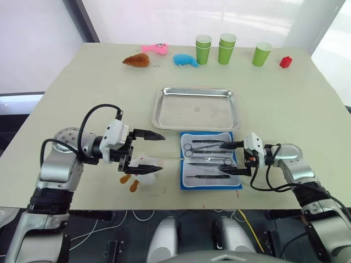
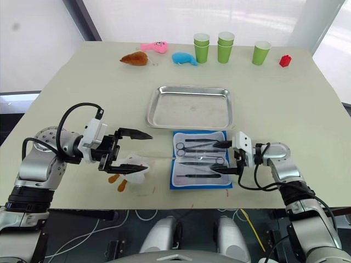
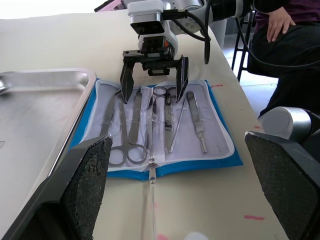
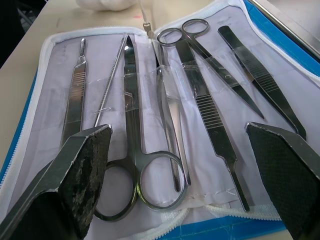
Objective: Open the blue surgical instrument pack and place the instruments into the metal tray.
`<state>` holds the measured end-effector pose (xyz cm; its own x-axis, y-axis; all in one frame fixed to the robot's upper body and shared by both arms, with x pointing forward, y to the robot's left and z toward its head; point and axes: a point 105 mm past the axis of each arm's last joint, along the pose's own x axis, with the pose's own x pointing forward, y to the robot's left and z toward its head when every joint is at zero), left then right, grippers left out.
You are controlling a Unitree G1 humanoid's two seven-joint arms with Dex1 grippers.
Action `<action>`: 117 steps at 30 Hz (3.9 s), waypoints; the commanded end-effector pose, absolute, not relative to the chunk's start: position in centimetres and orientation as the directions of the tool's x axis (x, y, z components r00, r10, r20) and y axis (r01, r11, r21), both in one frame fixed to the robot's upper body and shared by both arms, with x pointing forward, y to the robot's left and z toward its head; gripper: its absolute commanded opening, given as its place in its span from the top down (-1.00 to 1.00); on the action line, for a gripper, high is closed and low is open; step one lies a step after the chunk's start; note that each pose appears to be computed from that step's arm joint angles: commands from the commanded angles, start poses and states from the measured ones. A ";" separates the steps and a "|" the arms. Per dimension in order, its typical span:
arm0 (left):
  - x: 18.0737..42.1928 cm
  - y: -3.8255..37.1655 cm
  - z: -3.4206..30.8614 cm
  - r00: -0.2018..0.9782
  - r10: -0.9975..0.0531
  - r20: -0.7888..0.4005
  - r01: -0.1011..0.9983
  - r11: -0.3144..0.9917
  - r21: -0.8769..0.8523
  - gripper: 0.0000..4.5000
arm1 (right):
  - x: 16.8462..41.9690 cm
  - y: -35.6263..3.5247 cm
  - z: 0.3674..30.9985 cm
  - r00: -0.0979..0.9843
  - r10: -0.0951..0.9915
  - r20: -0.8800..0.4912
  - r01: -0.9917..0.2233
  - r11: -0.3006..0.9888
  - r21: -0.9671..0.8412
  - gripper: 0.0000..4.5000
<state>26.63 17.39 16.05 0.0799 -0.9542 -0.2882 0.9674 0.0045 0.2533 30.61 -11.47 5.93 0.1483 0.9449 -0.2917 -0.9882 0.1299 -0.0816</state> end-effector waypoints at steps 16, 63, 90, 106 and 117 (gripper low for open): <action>26.9 18.7 18.6 0.084 -0.948 -0.306 0.962 -0.003 0.274 -0.99 | 29.1 -13.2 0.4 0.143 0.878 -0.457 -0.979 0.192 0.064 -0.98; 36.2 9.0 10.0 0.060 -0.868 -0.493 0.958 -0.088 0.272 -0.05 | 29.4 -12.4 0.3 0.143 0.887 -0.438 -0.979 0.191 0.066 -1.00; 35.7 10.2 7.5 0.037 -0.823 -0.566 0.985 -0.064 0.158 0.21 | 29.5 -12.5 0.3 0.165 0.884 -0.438 -0.977 0.207 0.050 -1.00; 36.1 9.8 7.9 0.052 -0.824 -0.565 0.987 -0.045 0.156 0.99 | 29.3 -12.7 -0.1 0.160 0.878 -0.452 -0.977 0.207 0.057 -1.00; 36.7 9.5 9.4 0.074 -0.822 -0.564 0.980 -0.043 0.192 0.99 | 29.2 -12.6 -0.5 0.143 0.870 -0.473 -0.977 0.200 0.072 -1.00</action>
